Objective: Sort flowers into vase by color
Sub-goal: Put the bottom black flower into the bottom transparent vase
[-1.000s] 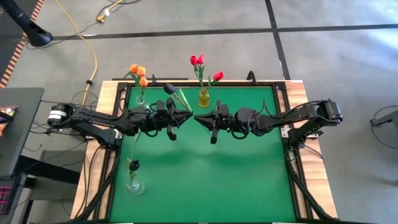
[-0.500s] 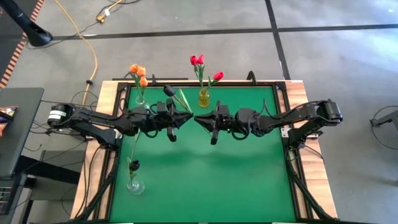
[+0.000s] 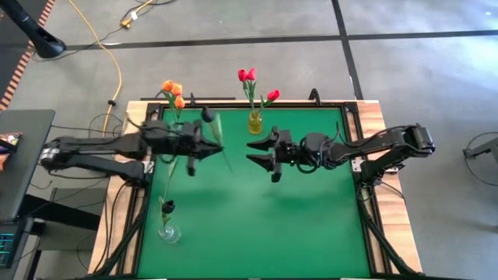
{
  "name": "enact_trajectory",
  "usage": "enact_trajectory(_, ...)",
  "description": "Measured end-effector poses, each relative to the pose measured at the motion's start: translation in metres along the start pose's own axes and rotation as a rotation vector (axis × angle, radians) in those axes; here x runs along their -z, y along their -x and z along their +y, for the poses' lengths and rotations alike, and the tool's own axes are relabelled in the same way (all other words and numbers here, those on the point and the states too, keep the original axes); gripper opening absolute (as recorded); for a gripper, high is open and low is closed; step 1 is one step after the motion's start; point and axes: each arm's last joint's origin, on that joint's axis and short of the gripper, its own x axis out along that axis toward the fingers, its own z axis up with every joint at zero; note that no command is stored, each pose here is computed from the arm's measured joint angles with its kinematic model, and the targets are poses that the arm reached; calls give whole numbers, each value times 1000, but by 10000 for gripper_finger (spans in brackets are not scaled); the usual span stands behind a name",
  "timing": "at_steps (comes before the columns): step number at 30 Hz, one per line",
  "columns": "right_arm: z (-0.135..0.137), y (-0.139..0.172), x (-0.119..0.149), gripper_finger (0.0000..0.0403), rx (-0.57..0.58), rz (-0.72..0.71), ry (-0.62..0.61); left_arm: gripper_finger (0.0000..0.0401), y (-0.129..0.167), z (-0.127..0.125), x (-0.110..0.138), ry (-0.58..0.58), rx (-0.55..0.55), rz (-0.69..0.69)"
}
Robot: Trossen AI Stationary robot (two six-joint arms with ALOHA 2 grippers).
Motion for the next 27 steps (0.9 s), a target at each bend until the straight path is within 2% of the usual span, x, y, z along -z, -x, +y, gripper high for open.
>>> enact_trajectory(4,-2,0,-1,243,35,-14,-21,0,44,-9,-16,-63,51,80)
enact_trajectory(7,-4,0,-1,242,106,-38,-125,0,80,-16,-19,-66,82,125)
enact_trajectory(11,0,1,1,237,192,-68,-189,0,123,-26,-18,-25,227,101)
enact_trajectory(14,9,4,4,233,264,-97,-203,0,148,-31,-20,-11,284,43)
enact_trajectory(18,19,6,7,230,309,-115,-241,0,160,-33,-21,24,299,1)
enact_trajectory(27,20,6,7,230,316,-121,-246,0,154,-31,-13,-8,289,92)
